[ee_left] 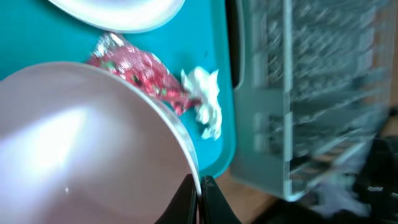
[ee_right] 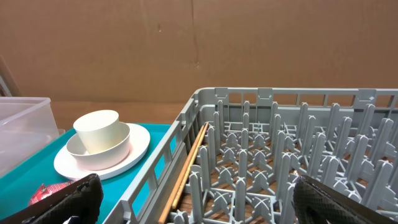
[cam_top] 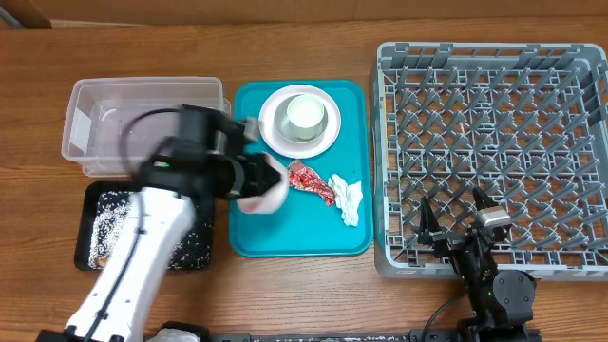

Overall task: Sort waste into correct bins and load items into the dishwasher
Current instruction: 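Carry the pink plate back and set it on the teal tray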

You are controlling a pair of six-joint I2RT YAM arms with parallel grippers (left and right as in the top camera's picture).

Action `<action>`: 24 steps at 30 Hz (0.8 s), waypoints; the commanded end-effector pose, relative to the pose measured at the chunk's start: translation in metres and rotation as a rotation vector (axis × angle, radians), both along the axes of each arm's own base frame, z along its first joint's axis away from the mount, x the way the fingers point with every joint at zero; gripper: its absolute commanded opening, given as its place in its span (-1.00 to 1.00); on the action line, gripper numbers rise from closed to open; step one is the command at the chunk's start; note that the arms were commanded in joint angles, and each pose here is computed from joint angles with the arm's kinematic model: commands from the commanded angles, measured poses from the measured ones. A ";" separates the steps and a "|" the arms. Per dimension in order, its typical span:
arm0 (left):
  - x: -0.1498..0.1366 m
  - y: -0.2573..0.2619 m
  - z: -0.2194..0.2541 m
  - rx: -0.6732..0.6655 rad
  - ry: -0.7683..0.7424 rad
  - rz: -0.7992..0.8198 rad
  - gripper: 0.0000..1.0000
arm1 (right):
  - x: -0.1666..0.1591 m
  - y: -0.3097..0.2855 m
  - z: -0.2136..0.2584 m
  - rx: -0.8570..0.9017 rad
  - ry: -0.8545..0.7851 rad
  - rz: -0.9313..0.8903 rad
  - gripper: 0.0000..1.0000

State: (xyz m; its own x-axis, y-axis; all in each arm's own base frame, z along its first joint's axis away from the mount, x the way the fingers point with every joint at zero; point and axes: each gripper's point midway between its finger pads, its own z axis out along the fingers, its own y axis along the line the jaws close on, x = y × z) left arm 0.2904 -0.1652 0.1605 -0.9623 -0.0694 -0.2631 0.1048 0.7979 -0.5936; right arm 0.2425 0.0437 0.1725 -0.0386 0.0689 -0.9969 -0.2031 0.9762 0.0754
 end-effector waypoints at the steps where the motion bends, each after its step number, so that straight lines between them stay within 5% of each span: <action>1: 0.003 -0.006 -0.007 0.223 -0.062 0.113 -0.92 | 0.000 -0.001 -0.002 0.002 -0.005 -0.005 1.00; 7: -0.016 -0.033 -0.031 0.439 -0.119 0.079 -0.92 | 0.000 -0.001 -0.002 0.002 -0.005 -0.005 1.00; 24: -0.032 -0.038 -0.106 0.580 0.087 0.005 -0.92 | 0.000 -0.001 -0.002 0.002 -0.005 -0.005 1.00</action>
